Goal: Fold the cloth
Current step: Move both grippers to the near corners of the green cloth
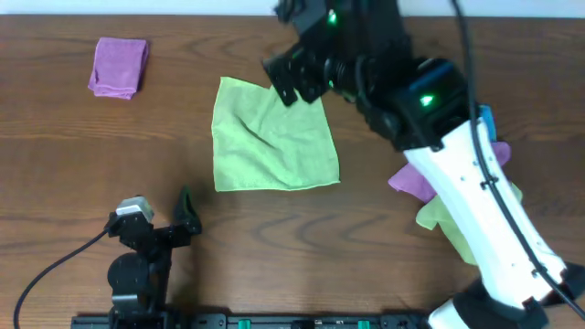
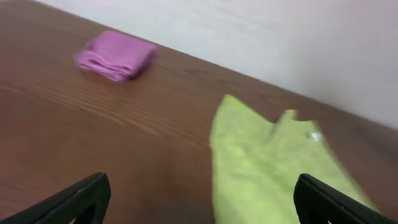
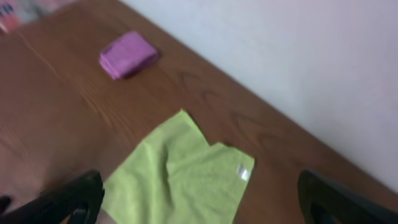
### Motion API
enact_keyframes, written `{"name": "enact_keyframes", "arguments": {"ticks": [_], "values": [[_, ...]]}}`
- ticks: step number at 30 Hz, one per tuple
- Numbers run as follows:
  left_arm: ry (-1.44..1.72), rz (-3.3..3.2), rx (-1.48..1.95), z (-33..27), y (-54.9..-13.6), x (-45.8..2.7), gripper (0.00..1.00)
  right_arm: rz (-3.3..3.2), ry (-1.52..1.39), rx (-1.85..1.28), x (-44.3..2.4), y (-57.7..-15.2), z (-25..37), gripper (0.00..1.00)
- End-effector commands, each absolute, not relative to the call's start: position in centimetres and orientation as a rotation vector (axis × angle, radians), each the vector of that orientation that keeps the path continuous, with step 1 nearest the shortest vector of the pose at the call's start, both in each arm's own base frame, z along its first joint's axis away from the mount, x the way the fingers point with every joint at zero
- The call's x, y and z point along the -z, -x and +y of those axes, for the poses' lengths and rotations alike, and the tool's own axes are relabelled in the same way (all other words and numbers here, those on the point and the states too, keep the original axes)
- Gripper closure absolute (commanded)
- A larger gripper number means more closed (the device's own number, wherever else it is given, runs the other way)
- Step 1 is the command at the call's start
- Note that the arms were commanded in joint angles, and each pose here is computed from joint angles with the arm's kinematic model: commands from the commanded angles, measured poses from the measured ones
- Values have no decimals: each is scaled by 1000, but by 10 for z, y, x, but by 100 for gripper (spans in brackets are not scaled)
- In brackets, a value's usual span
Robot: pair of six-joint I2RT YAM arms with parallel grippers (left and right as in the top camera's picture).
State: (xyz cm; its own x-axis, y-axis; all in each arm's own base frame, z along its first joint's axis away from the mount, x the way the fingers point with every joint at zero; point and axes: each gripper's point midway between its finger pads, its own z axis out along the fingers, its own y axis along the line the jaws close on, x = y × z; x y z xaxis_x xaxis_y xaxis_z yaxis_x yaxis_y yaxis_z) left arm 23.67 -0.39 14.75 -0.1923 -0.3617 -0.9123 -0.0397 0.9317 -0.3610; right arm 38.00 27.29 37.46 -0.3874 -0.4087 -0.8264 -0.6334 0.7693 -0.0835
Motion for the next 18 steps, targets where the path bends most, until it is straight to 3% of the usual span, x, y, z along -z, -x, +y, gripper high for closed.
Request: {"name": "enact_keyframes", "arguments": {"ticks": [1, 4, 8, 13, 18], "values": [[359, 1786, 581, -33, -234, -135, 5, 1893, 753, -226, -403, -350, 236, 1], [436, 1785, 761, -46, -231, -138, 4, 1881, 729, -238, -396, -324, 219, 1], [253, 1795, 897, -76, -221, -150, 4, 2103, 613, -284, -355, -297, 192, 1], [141, 1808, 808, -78, -222, -162, 4, 2385, 592, -240, -306, -263, 169, 1], [63, 1919, 706, -79, -233, -170, 4, 2502, 519, -192, -292, -246, 150, 1]]}}
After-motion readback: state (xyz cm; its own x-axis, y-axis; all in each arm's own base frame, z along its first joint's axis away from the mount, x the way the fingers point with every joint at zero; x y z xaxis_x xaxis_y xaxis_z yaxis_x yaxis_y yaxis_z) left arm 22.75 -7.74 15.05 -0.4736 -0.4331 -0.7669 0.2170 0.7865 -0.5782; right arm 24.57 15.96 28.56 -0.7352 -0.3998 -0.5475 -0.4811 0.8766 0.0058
